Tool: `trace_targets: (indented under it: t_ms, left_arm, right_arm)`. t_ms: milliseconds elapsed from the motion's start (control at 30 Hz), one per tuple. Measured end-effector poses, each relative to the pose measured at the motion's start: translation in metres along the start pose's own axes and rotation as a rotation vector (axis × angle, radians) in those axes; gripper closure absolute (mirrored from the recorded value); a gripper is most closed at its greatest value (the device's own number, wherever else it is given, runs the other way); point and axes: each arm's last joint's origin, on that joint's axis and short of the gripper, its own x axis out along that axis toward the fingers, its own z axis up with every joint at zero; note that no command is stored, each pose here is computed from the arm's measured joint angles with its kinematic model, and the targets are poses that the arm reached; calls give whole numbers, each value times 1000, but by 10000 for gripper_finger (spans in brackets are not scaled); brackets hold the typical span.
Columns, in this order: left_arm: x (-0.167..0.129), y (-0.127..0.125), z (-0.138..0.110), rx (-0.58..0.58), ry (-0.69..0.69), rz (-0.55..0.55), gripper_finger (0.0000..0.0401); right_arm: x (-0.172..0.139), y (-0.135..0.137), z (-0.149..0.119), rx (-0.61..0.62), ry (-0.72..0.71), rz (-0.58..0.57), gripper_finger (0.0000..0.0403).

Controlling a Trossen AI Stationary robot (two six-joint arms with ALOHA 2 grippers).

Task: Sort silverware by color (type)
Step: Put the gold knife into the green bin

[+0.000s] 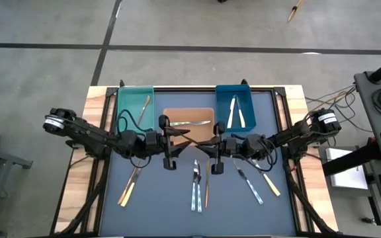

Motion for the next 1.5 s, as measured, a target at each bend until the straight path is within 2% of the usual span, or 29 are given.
trace_targets:
  t_ms: [167, 400, 467, 633, 867, 1000, 1367, 1500]
  left_arm:
    - [0, 0, 0, 0, -1, 1, 294]
    - [0, 0, 0, -1, -1, 1, 379]
    - [0, 0, 0, -8, -1, -3, 391]
    - [0, 1, 0, -10, 15, 18, 394]
    - [-2, 3, 3, -22, 65, 30, 397]
    - [-6, 7, 9, -6, 139, 70, 398]
    - [-29, 21, 31, 23, 366, 138, 398]
    - [-42, 33, 40, 31, 449, 220, 398]
  right_arm:
    - [0, 0, -1, -5, 10, -7, 390]
    - [0, 0, -2, -1, 25, -11, 390]
    - [0, 0, -3, -3, 28, -11, 390]
    - [0, -1, -4, 31, 41, -26, 384]
    - [0, -1, -6, 67, 69, -40, 327]
    - [-1, -1, -9, 60, 98, -81, 306]
    - [-2, -3, -16, 67, 177, -154, 301]
    - [-2, -5, -19, 53, 211, -210, 301]
